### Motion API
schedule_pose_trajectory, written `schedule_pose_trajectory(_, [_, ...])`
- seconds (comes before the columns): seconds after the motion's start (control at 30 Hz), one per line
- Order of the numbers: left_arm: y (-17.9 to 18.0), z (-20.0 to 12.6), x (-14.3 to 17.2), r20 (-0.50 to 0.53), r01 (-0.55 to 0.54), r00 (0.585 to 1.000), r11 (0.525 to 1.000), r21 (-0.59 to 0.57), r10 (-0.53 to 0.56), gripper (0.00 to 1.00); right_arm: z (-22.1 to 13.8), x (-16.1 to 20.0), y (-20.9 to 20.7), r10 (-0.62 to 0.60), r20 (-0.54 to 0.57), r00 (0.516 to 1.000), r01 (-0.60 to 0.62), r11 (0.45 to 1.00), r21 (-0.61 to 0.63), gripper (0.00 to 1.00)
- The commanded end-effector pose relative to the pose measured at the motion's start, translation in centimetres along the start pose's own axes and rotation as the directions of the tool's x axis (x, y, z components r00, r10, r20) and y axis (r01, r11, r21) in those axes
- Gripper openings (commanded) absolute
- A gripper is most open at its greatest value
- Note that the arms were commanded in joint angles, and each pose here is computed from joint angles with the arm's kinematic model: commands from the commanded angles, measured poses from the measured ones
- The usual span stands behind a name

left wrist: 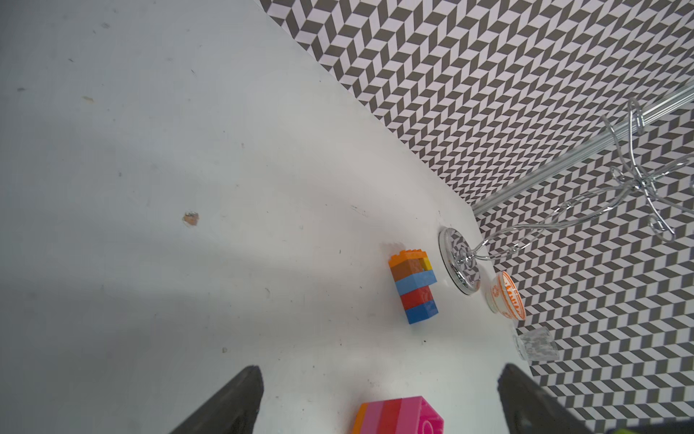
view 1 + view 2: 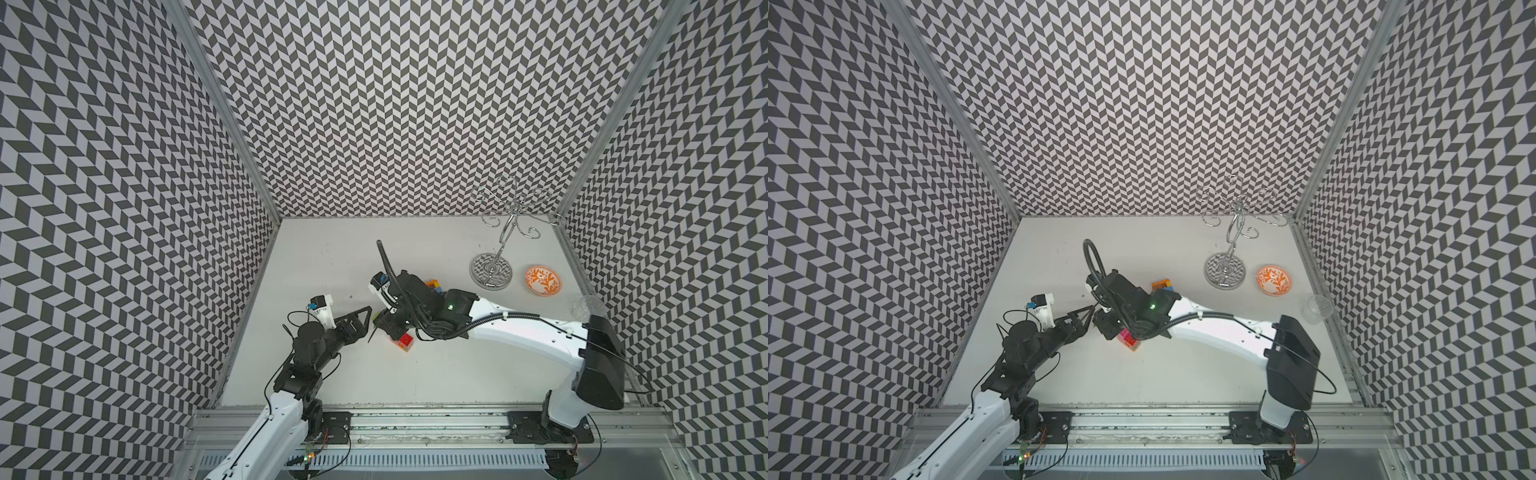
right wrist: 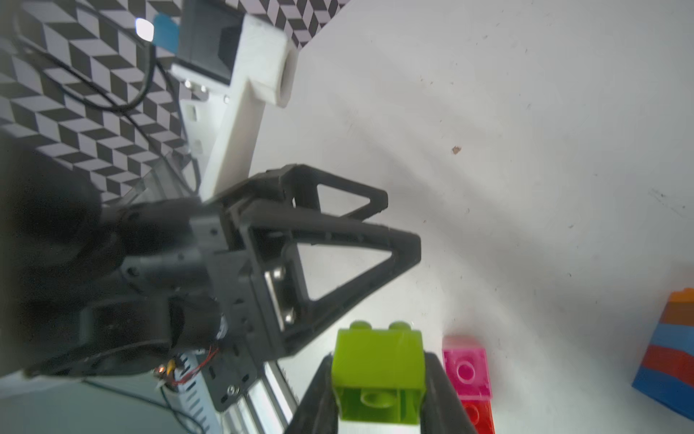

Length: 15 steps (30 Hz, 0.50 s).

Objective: Assemble the letter p with lego
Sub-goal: Assemble the lego brick with the lego brick.

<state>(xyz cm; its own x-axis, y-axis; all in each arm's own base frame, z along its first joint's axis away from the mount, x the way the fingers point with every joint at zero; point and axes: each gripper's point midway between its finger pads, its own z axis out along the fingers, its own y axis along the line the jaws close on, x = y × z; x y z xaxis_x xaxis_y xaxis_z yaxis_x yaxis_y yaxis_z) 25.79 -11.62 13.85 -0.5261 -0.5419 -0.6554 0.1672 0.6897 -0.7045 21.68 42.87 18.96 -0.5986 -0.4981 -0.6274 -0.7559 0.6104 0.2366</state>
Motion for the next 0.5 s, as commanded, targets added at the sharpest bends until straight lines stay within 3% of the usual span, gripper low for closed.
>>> schedule_pose_trajectory(0.0, [-0.2,-0.1,-1.9,0.089,-0.068,0.994,0.998,-0.01,0.069,1.0,0.9,3.6,-1.2,-0.015,-0.218,0.976,0.026,0.999,0.046,0.0])
schedule_pose_trajectory(0.27, [0.5,-0.2,-1.7,0.086,-0.052,0.995,0.998,-0.024,0.054,1.0,3.5,4.8,-2.8,-0.051,-0.394,0.918,0.107,0.987,0.121,0.0])
schedule_pose_trajectory(0.47, [0.7,-0.9,-2.4,0.114,-0.044,0.992,0.999,-0.029,0.047,1.0,4.1,5.8,-4.0,-0.043,-0.46,0.887,0.134,0.977,0.166,0.0])
